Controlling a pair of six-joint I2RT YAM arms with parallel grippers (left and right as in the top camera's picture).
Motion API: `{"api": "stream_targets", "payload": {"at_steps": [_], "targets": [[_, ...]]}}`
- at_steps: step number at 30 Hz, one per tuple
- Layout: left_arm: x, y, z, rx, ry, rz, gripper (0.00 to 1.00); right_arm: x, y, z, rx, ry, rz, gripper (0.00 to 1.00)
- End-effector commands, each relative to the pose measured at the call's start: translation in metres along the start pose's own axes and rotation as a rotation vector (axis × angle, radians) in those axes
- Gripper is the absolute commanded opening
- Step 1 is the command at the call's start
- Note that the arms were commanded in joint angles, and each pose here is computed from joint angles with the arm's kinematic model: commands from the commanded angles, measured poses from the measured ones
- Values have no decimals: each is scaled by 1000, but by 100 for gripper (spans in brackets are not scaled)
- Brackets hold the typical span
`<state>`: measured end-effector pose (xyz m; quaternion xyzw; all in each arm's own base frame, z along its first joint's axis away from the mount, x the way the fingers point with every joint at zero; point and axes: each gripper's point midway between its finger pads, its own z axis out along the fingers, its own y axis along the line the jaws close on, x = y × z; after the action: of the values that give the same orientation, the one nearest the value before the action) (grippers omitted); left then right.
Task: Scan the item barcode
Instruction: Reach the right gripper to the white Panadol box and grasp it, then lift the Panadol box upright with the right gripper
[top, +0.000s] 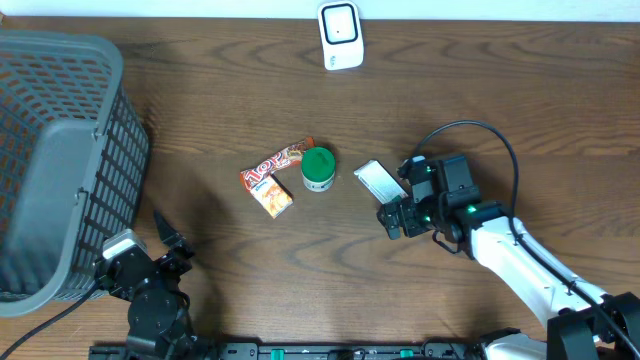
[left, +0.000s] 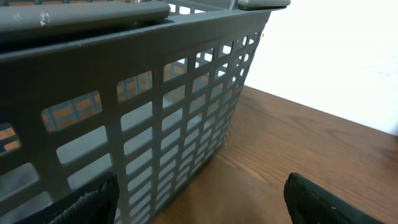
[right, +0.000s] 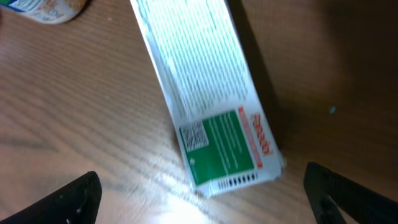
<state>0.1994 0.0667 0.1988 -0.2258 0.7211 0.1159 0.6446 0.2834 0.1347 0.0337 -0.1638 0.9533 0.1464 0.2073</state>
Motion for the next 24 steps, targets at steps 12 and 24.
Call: {"api": "stream_targets", "payload": {"at_steps": [12, 24], "targets": [[-1, 3, 0, -14, -4, -6, 85, 1, -21, 25, 140, 30, -112, 99], [-1, 3, 0, -14, -4, -6, 85, 5, -15, 42, 85, 46, -108, 54]]}}
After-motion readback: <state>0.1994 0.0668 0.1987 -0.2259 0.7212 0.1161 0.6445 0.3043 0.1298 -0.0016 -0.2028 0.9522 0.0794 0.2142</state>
